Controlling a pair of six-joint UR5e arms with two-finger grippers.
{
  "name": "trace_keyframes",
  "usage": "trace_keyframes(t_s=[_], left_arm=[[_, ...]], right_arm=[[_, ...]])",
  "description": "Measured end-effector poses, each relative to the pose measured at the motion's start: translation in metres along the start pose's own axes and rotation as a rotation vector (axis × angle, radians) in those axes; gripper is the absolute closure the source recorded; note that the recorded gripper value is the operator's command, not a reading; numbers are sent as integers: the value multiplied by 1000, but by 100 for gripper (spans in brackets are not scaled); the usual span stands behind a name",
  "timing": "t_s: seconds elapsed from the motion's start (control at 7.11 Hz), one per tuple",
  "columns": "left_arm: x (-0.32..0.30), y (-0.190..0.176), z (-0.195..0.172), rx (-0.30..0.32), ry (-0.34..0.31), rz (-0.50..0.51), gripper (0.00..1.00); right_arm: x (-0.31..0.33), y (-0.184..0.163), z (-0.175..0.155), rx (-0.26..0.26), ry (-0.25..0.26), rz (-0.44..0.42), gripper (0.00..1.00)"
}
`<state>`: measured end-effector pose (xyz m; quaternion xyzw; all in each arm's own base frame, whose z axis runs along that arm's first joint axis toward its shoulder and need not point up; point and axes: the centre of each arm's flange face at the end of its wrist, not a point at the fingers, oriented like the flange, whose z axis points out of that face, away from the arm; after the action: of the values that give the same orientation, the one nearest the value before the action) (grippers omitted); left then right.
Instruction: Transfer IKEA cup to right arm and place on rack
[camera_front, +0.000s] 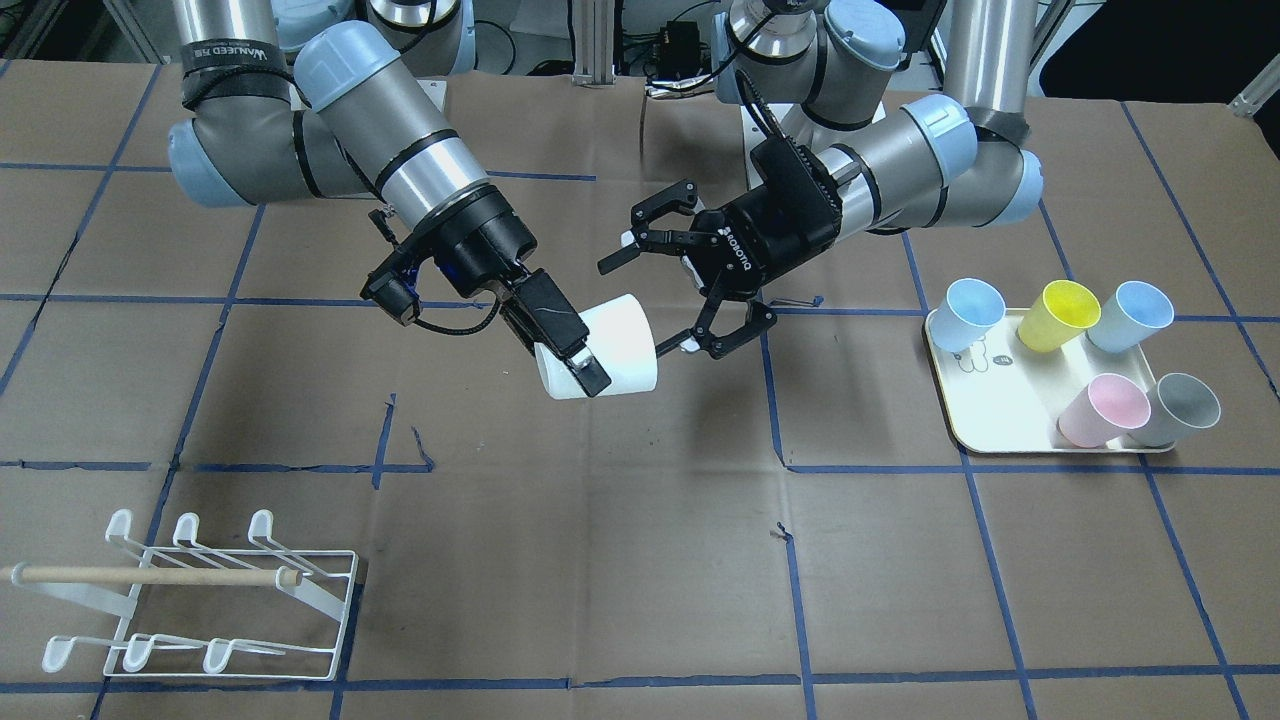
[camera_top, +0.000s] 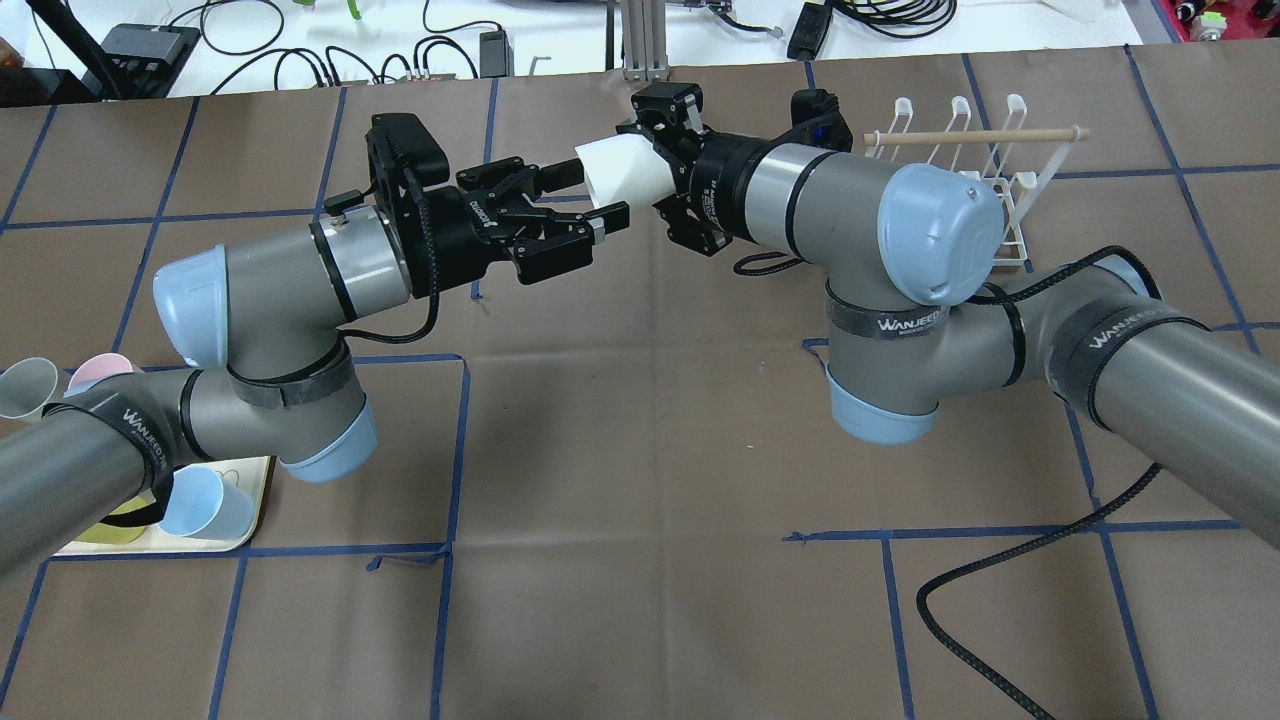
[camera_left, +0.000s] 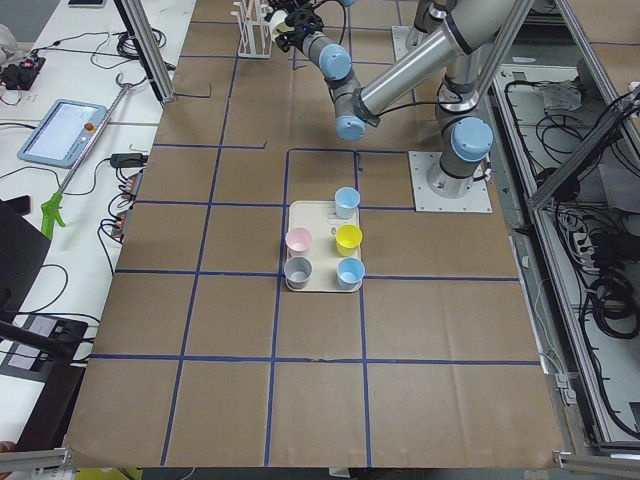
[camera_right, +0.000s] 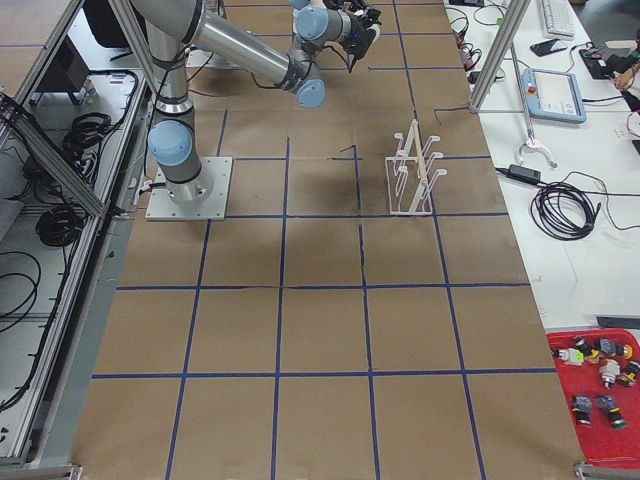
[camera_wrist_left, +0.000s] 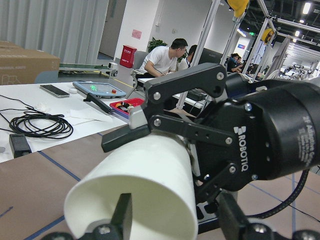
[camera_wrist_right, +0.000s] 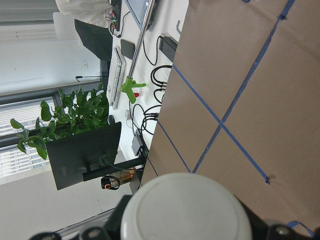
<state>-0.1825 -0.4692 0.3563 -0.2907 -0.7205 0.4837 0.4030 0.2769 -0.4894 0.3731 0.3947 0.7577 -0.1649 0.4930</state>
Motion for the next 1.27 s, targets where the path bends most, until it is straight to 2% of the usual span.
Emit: trace_keyframes(t_s=[0.28, 0.42, 0.56, 0.7, 0.84, 0.99, 1.13, 1.27], left_arm=[[-32, -7, -41, 49, -18, -29, 3], [-49, -8, -60, 72, -30, -43, 3], [-63, -8, -70, 82, -46, -55, 3], [-76, -11, -74, 80, -93, -63, 3], [-89, -19, -73, 69, -181, -75, 3], [-101, -25, -70, 45, -287, -106, 3], [-111, -30, -64, 0, -387, -152, 3], [-116, -39, -55, -69, -481, -207, 3]], right_arm=[[-2, -9, -2, 14, -5, -39, 74], [-5, -27, -8, 44, -12, -70, 82], [-7, -51, -17, 73, -22, -114, 83], [-13, -76, -27, 94, -38, -193, 83], [-22, -97, -36, 127, -51, -325, 83], [-29, -115, -41, 188, -37, -507, 83], [-31, -133, -44, 273, 16, -695, 83], [-31, -155, -49, 361, 95, -894, 82]])
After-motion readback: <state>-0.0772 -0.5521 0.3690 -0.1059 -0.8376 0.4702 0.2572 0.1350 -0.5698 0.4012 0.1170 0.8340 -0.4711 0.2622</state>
